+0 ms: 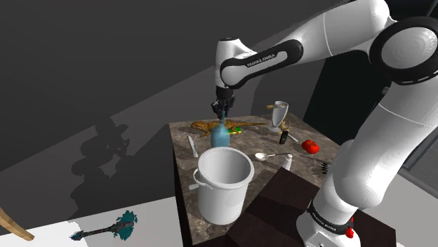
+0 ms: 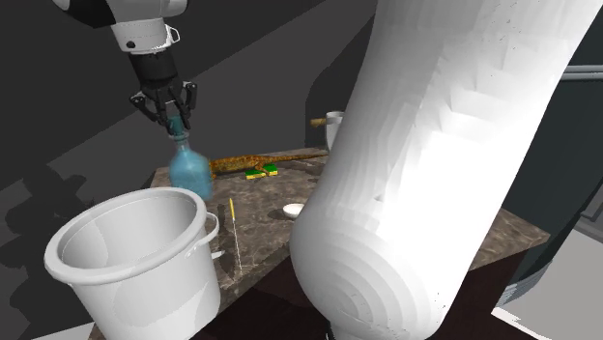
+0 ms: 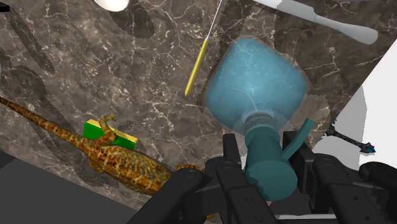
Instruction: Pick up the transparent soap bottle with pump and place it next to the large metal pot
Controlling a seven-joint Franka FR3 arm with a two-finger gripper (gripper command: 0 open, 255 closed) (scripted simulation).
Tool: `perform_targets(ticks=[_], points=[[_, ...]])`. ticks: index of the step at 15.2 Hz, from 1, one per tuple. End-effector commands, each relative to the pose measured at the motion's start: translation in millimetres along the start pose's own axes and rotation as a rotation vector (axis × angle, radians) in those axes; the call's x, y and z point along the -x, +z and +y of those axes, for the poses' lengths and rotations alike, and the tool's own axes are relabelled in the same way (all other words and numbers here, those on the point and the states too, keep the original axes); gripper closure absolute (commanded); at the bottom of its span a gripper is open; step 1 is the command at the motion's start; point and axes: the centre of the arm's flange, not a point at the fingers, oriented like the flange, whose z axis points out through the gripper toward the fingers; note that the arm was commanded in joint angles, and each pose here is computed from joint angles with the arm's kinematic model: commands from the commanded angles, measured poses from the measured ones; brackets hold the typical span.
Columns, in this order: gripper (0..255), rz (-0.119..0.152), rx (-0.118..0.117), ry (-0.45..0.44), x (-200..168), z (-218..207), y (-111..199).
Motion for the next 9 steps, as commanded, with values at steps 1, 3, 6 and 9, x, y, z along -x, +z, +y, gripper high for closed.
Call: perform_targets(ticks=[1,3,6,9], points=[[255,0.001,0.000,0.000,0.6,-1.8,10.1],[255,0.001,0.000,0.000,1.6,-3.4,20.5],[255,0.001,0.000,0.000,3.0,-5.7,36.1],[255,0.001,0.000,0.000,4.4,-8.1,51.7]])
